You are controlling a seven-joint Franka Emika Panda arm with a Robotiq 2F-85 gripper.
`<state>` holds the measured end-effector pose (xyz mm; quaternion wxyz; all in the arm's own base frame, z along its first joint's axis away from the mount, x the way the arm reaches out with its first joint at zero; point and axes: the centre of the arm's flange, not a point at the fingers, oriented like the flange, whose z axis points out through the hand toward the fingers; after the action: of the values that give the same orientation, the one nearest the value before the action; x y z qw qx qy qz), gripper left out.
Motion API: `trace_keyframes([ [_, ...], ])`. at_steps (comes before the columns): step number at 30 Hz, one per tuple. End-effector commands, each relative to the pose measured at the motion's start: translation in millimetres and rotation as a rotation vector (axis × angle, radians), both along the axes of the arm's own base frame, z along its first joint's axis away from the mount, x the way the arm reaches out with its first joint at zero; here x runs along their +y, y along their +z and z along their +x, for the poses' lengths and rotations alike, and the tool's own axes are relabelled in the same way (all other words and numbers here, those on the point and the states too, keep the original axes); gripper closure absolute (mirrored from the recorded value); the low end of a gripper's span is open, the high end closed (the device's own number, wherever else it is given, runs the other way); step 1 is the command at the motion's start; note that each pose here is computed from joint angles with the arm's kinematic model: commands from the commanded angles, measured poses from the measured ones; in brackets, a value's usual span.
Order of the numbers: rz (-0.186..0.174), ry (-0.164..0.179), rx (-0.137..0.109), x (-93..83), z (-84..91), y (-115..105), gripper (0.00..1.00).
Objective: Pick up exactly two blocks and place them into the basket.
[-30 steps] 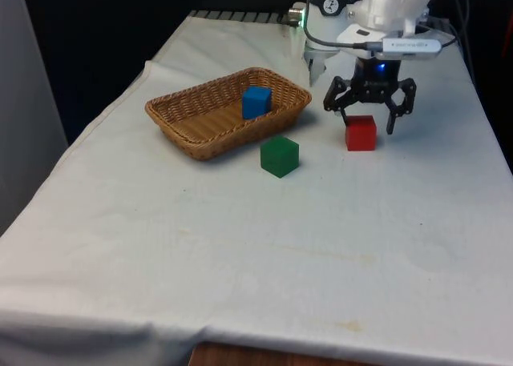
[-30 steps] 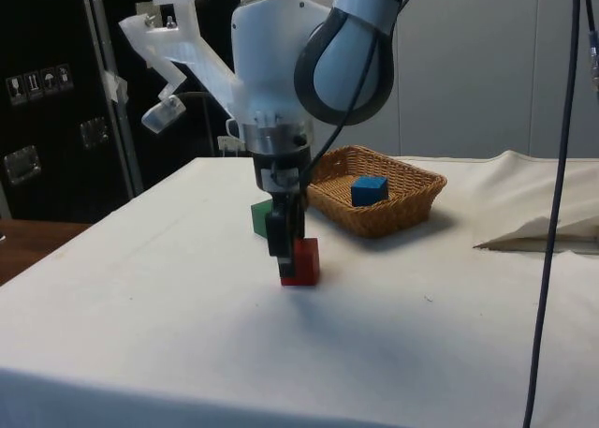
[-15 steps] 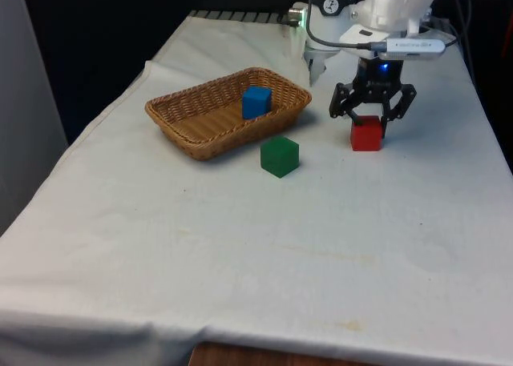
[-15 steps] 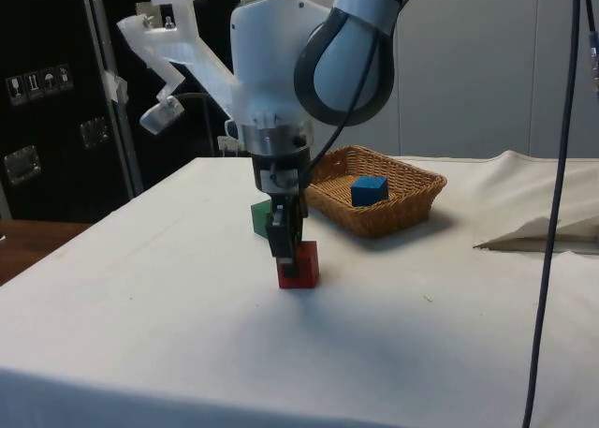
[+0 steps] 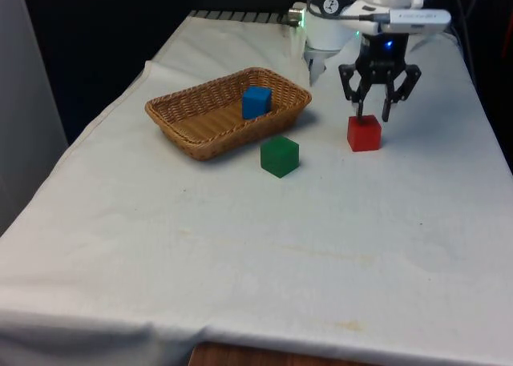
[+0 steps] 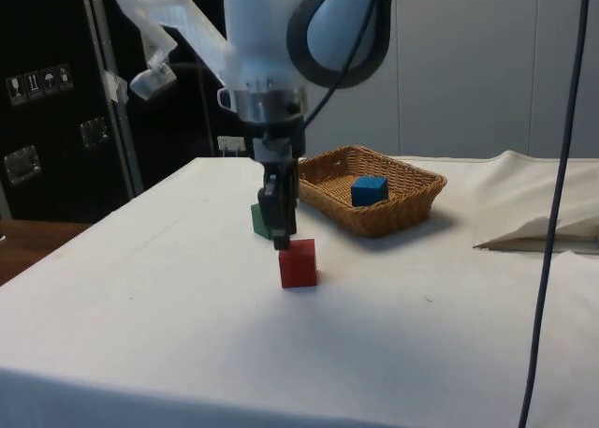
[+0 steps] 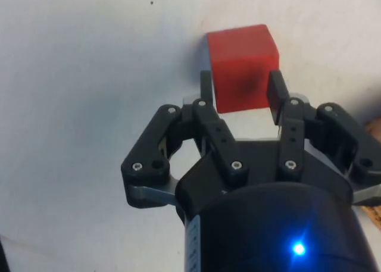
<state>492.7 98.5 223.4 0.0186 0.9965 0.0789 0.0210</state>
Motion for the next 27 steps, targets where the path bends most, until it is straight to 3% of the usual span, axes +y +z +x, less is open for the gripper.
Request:
trace_keyframes([
  [1, -0.002, 0.003, 0.000, -0.8, -0.1, 6.3, 1.00],
  [9, 0.005, 0.014, 0.001, -0.1, 0.3, 23.0, 1.00],
  [15, 0.004, 0.044, 0.005, 7.9, 3.9, 16.0, 1.00],
  [27, 0.005, 0.064, 0.004, 10.6, 12.4, 14.8, 1.00],
])
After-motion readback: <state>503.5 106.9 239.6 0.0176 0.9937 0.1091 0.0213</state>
